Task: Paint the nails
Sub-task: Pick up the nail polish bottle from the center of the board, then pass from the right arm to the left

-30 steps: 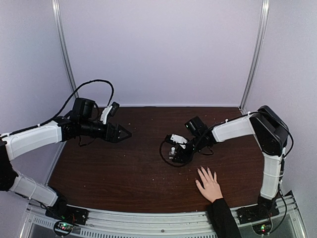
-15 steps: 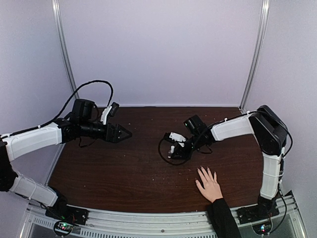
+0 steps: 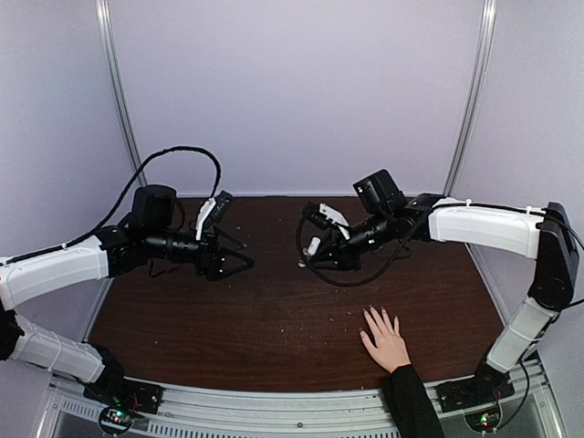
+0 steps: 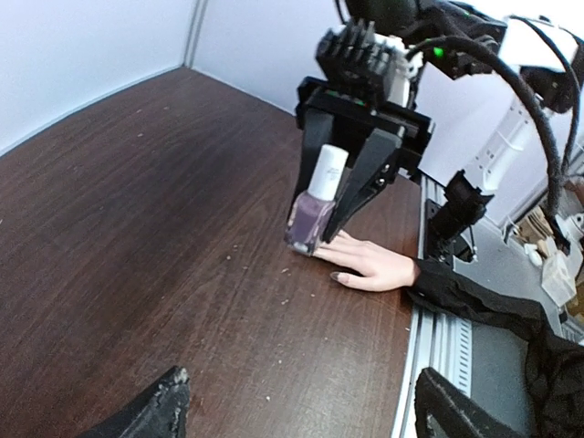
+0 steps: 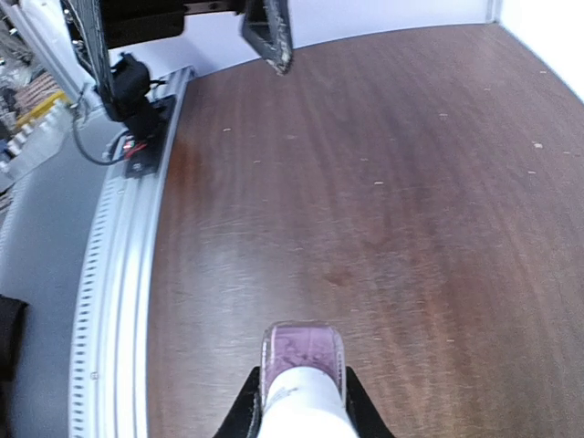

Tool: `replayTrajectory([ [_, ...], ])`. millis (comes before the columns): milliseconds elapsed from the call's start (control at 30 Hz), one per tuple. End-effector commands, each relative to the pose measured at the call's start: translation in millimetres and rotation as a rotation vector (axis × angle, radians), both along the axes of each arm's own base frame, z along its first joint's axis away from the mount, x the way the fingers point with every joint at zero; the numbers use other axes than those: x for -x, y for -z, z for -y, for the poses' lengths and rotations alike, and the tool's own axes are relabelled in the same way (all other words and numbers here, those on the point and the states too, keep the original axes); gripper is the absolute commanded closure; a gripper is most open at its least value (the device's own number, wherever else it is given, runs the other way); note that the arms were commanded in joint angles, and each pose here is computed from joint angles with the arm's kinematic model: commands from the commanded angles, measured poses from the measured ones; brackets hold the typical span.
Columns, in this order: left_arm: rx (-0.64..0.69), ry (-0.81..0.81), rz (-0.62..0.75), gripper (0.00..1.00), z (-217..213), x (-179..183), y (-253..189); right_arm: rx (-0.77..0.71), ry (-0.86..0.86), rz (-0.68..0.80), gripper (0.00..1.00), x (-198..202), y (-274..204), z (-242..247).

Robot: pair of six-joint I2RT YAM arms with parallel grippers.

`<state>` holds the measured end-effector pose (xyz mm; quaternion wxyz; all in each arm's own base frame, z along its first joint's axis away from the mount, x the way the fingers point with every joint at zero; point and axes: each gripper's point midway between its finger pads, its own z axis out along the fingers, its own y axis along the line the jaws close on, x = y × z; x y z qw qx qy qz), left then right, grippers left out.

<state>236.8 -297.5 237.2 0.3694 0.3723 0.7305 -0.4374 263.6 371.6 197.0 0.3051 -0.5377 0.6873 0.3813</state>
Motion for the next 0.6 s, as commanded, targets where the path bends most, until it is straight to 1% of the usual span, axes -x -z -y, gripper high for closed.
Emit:
replayTrajectory([
  [0, 0.090, 0.152, 0.193, 0.16, 22.7, 19.2, -35.4, 0.025, -0.103, -0.094, 0.93, 44.3, -11.1, -5.6],
  [167, 0.117, 0.216, 0.270, 0.25, 39.2, 32.3, -42.7, 0.082, -0.136, -0.086, 0.97, 60.8, -12.8, -9.8],
  [300, 0.115, 0.252, 0.290, 0.31, 51.0, 37.9, -42.1, 0.119, -0.158, -0.102, 0.99, 69.5, -14.9, -13.2],
  [567, 0.116, 0.279, 0.331, 0.43, 75.5, 45.3, -42.0, 0.136, -0.175, -0.091, 1.00, 77.9, -22.6, -18.3],
])
